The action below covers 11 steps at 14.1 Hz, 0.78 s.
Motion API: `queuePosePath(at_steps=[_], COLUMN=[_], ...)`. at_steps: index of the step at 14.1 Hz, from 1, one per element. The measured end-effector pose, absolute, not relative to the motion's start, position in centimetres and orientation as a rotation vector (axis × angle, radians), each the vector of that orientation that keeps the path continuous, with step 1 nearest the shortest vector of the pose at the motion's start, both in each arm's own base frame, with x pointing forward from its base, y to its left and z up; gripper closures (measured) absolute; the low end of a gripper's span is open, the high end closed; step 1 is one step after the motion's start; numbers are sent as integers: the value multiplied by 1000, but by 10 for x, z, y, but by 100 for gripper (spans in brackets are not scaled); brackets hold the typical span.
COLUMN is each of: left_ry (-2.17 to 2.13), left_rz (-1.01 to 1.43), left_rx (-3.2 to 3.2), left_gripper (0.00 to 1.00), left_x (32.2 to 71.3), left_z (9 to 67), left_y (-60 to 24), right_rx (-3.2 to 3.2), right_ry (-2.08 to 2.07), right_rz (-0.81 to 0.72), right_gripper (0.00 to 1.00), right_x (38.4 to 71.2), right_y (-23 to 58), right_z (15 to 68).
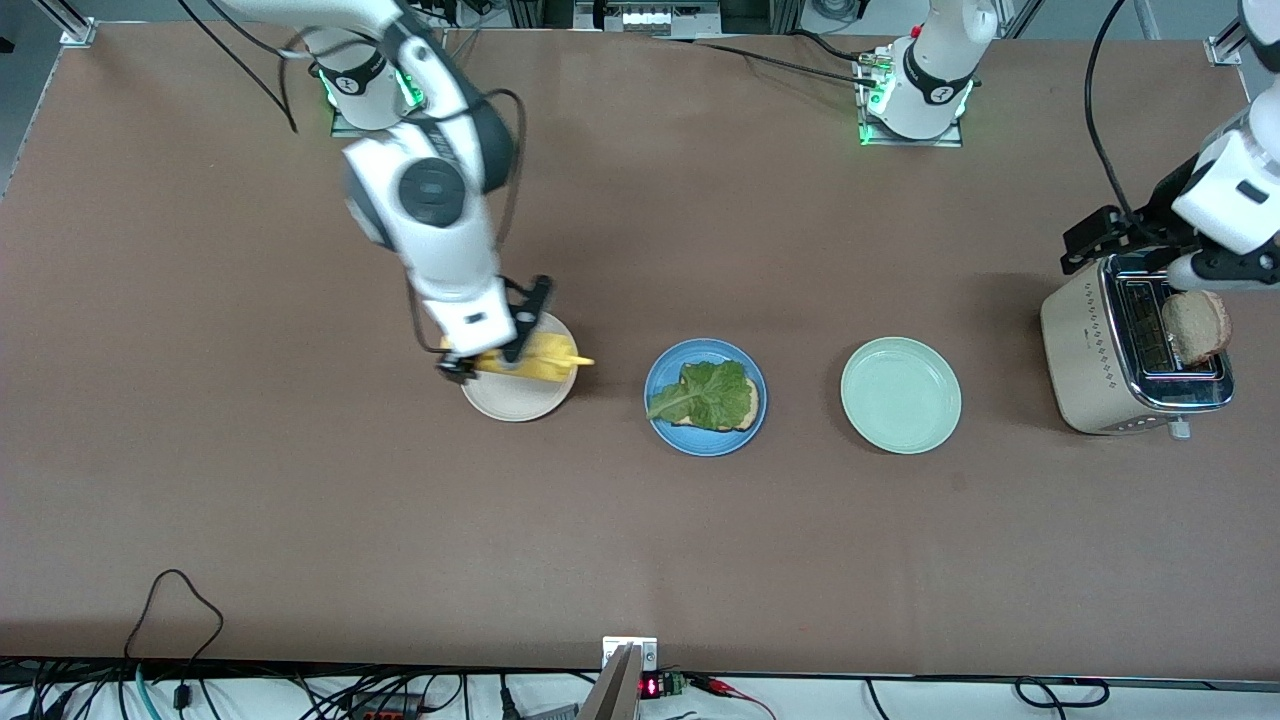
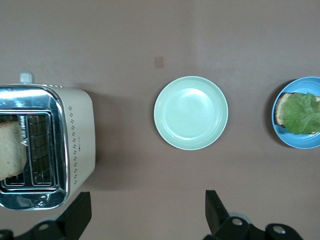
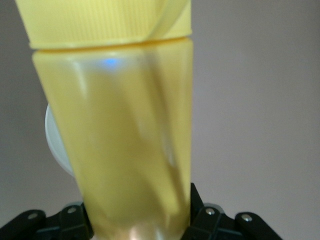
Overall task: Make sandwich in blue plate with both arms
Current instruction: 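Return the yellow bottle to the table with the right gripper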
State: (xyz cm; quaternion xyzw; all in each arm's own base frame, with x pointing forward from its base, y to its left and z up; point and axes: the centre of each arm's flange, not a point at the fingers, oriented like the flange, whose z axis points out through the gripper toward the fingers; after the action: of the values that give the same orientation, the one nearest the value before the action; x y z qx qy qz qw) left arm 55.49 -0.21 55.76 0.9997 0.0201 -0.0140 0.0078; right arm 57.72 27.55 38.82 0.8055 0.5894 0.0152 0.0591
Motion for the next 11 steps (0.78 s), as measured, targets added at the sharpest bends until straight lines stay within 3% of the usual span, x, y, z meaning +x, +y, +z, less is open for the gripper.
queuePosePath(at_steps=[3,7,11], left_ry=[185,396,198], left_rz=[-86,-150,-242], left_rx=[3118,3086,3078], left_gripper=[0,0,0], left_x=[577,594,598], left_z=[534,496,441], left_y=[42,162,233], right_rx=[2488,2505,2492], right_ry=[1919,2146,2337], right_rz=[60,144,376], right_gripper=[33,33,33], right_x=[587,593,583], right_y=[184,61,-48], right_z=[417,416,381])
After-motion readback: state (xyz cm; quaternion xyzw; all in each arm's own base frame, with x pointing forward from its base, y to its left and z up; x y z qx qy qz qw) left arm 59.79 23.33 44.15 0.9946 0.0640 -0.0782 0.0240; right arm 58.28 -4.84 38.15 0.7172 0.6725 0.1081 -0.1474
